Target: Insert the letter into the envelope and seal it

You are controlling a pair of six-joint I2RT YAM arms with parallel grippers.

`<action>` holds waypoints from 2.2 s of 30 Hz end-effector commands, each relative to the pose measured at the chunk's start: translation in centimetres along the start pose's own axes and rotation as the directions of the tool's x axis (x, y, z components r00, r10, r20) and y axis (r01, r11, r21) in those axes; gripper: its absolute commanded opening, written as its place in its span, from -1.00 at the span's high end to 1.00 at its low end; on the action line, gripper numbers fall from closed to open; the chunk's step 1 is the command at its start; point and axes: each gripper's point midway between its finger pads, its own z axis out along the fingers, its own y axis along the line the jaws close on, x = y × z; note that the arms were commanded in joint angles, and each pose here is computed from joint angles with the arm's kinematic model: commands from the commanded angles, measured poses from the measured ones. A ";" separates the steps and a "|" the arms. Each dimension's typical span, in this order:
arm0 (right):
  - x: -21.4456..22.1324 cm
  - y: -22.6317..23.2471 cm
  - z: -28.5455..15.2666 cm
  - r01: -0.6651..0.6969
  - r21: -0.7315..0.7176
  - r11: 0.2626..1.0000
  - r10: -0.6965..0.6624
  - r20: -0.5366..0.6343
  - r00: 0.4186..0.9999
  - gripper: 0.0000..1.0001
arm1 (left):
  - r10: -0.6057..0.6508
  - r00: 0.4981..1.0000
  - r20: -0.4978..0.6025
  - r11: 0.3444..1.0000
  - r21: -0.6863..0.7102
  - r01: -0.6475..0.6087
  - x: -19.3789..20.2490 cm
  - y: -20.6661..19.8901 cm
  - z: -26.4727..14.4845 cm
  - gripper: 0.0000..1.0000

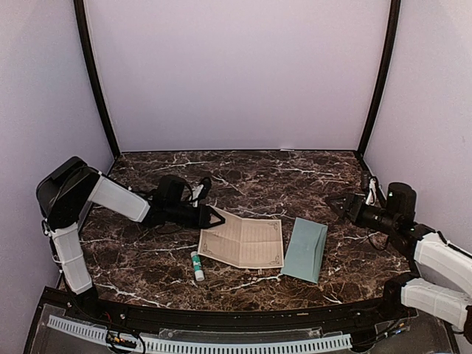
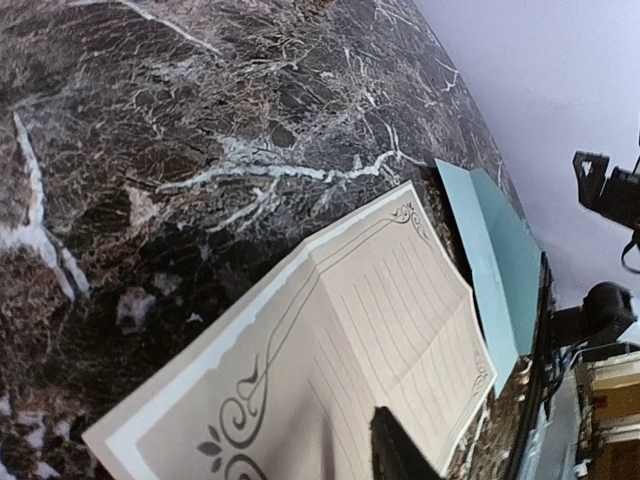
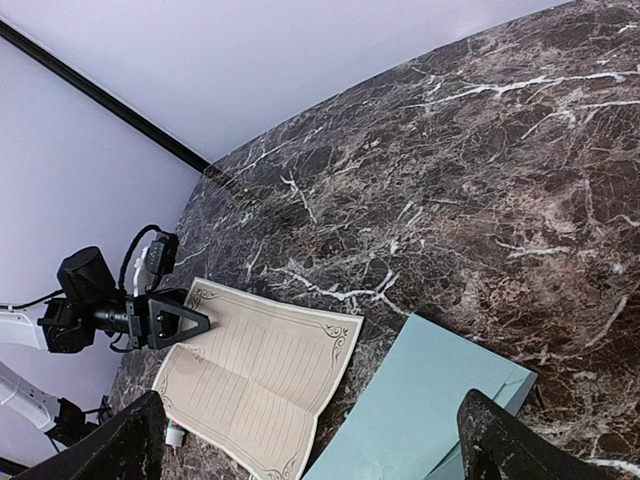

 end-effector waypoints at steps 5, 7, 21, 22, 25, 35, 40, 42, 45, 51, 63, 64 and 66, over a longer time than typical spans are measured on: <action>0.5 2.5 -0.4 0.011 -0.132 0.991 -0.012 -0.005 1.000 -0.97 | 0.122 0.991 0.063 0.988 0.087 -0.127 -1.8 -4.0 -0.7 0.96; 0.6 3.1 -0.4 0.021 -0.153 0.988 -0.022 -0.005 1.000 -0.97 | 0.155 0.984 0.091 0.980 0.110 -0.164 -2.2 -5.3 -1.7 1.00; 1.8 12.4 -1.9 0.262 -0.407 0.875 -0.232 0.122 0.965 -0.97 | 0.398 0.868 0.296 0.849 0.238 -0.471 -0.7 -16.5 -10.5 1.00; 2.1 12.8 -2.1 0.279 -0.423 0.862 -0.250 0.125 0.960 -0.97 | 0.403 0.861 0.311 0.840 0.248 -0.483 -0.3 -17.1 -11.2 1.00; 3.2 13.8 -2.3 0.311 -0.470 0.826 -0.294 0.110 0.949 -0.97 | 0.397 0.855 0.333 0.827 0.274 -0.491 0.8 -18.1 -12.5 1.00; 7.8 17.6 -2.7 0.366 -0.617 0.697 -0.417 0.067 0.906 -0.86 | 0.370 0.841 0.395 0.790 0.343 -0.508 2.2 -20.6 -15.6 1.00; 9.4 19.2 -1.2 0.402 -0.602 0.690 -0.479 0.037 0.877 -0.77 | 0.366 0.843 0.395 0.770 0.380 -0.512 2.5 -21.6 -16.0 1.00; 9.9 19.7 -0.3 0.405 -0.597 0.692 -0.497 0.013 0.868 -0.62 | 0.365 0.843 0.396 0.764 0.390 -0.514 2.6 -21.8 -16.2 1.00; 10.2 20.7 0.9 0.417 -0.589 0.692 -0.513 0.005 0.858 -0.37 | 0.368 0.843 0.391 0.758 0.399 -0.516 2.9 -22.0 -16.3 1.00; 10.0 21.5 1.7 0.420 -0.580 0.698 -0.509 0.011 0.861 0.33 | 0.374 0.839 0.396 0.766 0.378 -0.520 2.9 -21.8 -16.4 1.00; 9.7 21.0 1.2 0.377 -0.567 0.733 -0.454 0.005 0.891 1.00 | 0.383 0.838 0.387 0.774 0.361 -0.521 2.9 -21.6 -15.9 0.96; 9.5 21.1 1.1 0.376 -0.566 0.733 -0.449 0.012 0.893 1.00 | 0.383 0.839 0.386 0.780 0.351 -0.518 2.8 -21.5 -15.7 0.84; 9.0 21.0 1.1 0.378 -0.554 0.742 -0.437 0.029 0.899 1.00 | 0.380 0.841 0.386 0.791 0.335 -0.511 2.6 -21.4 -15.6 0.55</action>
